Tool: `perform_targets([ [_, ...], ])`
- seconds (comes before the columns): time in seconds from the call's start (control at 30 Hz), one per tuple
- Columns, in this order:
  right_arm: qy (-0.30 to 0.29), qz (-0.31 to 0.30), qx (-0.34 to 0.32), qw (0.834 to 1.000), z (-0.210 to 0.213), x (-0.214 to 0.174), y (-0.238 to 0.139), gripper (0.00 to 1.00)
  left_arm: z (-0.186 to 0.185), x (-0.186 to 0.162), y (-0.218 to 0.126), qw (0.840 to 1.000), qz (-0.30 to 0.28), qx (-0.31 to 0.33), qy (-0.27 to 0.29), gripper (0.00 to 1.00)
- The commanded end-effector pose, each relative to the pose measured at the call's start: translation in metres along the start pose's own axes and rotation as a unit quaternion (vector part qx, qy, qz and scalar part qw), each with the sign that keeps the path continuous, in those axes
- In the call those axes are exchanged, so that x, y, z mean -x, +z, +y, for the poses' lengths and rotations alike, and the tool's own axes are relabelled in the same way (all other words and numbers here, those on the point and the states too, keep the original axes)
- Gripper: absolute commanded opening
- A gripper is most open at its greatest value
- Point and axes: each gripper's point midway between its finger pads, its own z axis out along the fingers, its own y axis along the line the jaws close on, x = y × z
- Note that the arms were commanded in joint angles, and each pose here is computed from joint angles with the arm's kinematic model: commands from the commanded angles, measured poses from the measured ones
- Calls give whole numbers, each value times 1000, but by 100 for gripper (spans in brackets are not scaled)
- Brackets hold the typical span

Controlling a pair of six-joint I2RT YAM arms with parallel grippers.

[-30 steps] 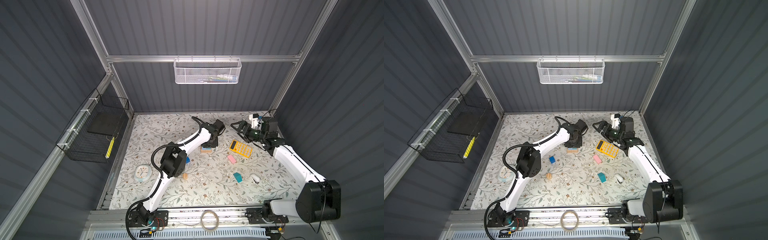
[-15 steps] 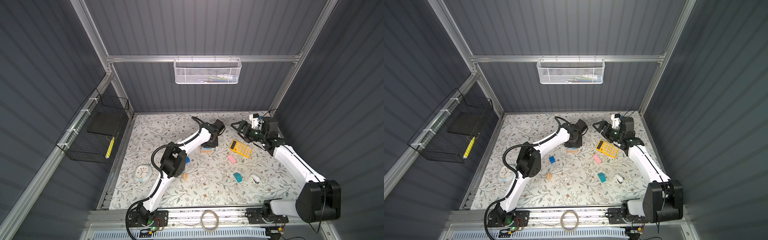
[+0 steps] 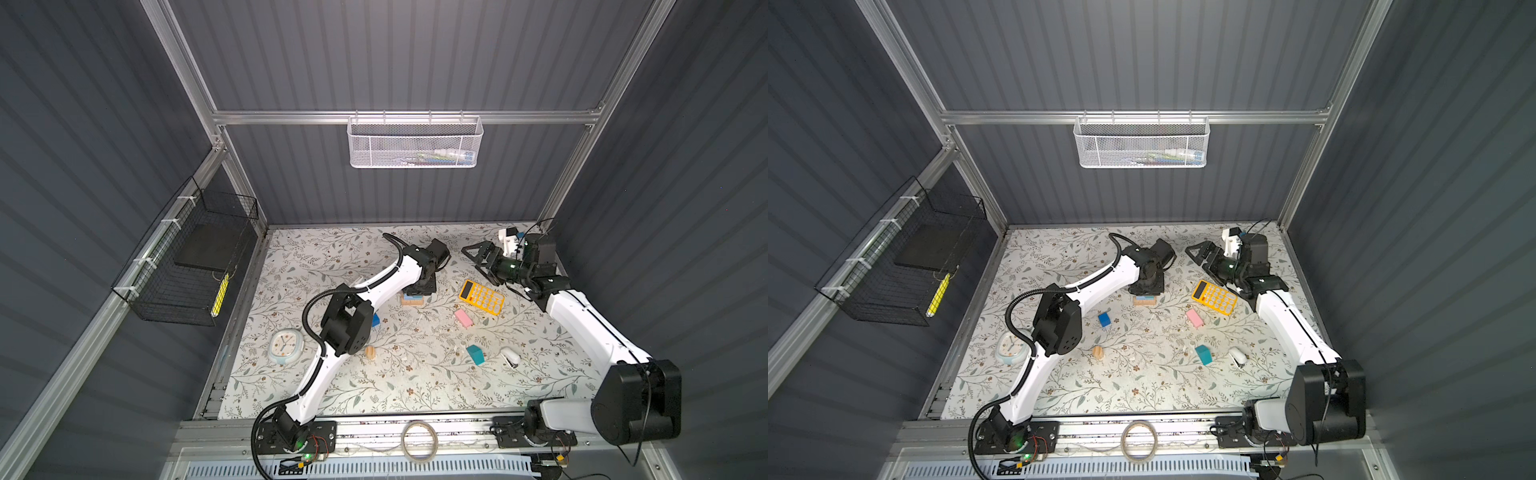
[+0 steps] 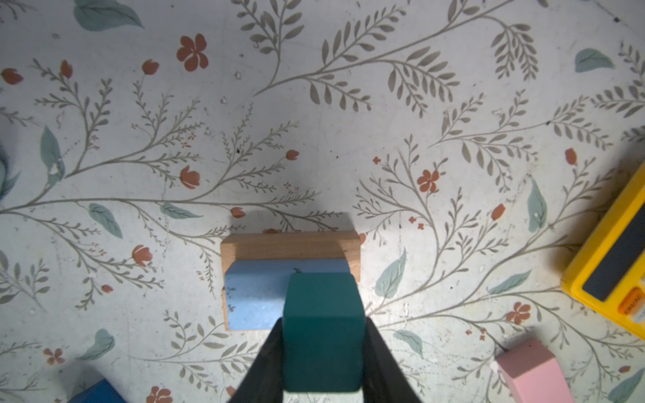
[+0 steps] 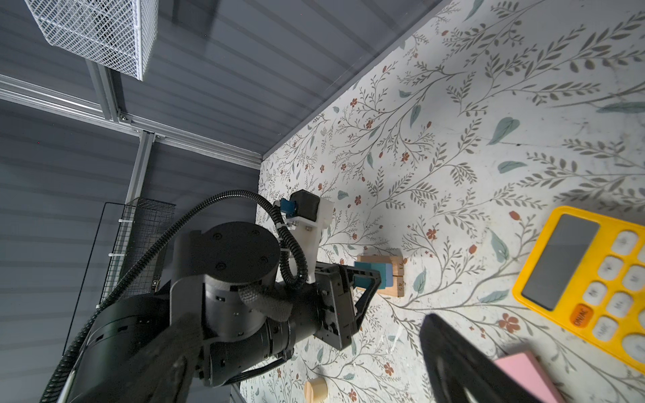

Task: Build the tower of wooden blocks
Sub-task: 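Lower the teal cube onto the light blue block with the left gripper, then open the left gripper and raise it off the teal cube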

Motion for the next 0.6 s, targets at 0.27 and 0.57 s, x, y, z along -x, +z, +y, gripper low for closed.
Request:
perform_targets([
  [0.27,4,3,2,1000,-4,-1,2,99,4,1,3,1000,3,6,-8,48],
  [0.57,3,2,0,1000,-5,-1,2,99,5,8,-14,1000,-14,2,-2,59],
])
